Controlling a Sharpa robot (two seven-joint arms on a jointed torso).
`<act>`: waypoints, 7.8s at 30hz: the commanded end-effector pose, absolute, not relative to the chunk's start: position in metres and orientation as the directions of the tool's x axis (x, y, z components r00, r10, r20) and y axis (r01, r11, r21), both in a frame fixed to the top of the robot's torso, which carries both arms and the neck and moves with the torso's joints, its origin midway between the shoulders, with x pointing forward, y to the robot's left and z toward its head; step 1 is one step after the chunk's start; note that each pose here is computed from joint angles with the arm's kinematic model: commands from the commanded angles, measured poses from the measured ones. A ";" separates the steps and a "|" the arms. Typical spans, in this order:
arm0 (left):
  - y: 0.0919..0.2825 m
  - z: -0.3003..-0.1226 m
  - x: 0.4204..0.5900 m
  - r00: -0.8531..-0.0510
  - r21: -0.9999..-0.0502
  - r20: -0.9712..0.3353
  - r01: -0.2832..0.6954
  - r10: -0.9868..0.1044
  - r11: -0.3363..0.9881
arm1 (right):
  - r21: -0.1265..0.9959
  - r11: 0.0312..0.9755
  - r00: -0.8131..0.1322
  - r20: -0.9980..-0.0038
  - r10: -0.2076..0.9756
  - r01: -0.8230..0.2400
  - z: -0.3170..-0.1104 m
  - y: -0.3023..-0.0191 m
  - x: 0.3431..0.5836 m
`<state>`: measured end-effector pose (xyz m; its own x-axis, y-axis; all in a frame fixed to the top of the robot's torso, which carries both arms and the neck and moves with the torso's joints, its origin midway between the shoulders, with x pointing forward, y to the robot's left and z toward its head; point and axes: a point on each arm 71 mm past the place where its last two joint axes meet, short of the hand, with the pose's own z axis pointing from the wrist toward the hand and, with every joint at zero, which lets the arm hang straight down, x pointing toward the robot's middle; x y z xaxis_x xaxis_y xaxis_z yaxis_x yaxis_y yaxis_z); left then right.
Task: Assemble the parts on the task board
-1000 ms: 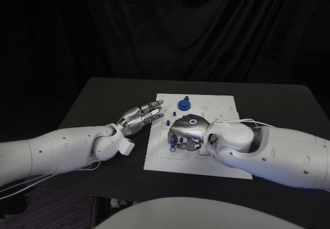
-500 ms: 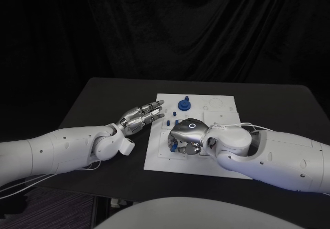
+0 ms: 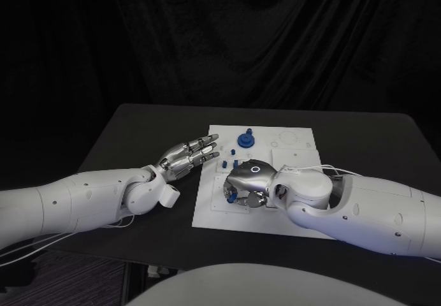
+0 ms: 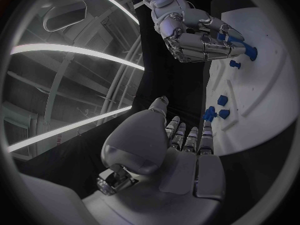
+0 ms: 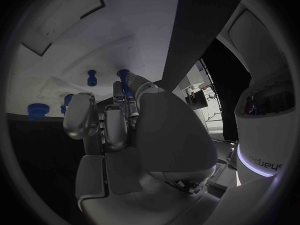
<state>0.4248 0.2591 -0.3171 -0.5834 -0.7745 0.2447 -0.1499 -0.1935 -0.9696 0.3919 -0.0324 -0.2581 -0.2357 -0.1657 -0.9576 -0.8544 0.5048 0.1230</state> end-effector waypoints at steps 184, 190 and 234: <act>0.260 -0.326 0.420 -0.580 -0.963 0.269 -0.161 -0.769 -0.215 | 0.487 0.873 -0.713 -0.606 0.352 0.017 -0.271 -0.176 0.399; 0.260 -0.328 0.420 -0.580 -0.963 0.270 -0.165 -0.769 -0.214 | 0.486 0.874 -0.716 -0.605 0.349 0.016 -0.271 -0.175 0.399; 0.260 -0.334 0.415 -0.578 -0.960 0.280 -0.182 -0.767 -0.213 | 0.467 0.877 -0.683 -0.678 0.272 -0.114 -0.266 -0.179 0.397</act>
<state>0.4158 0.2620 -0.3348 -0.5740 -0.7746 0.2654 -0.1871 -0.1914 -0.9635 0.3981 -0.1784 -0.2641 -0.6837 0.2822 -0.6730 -0.1031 0.8756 0.4718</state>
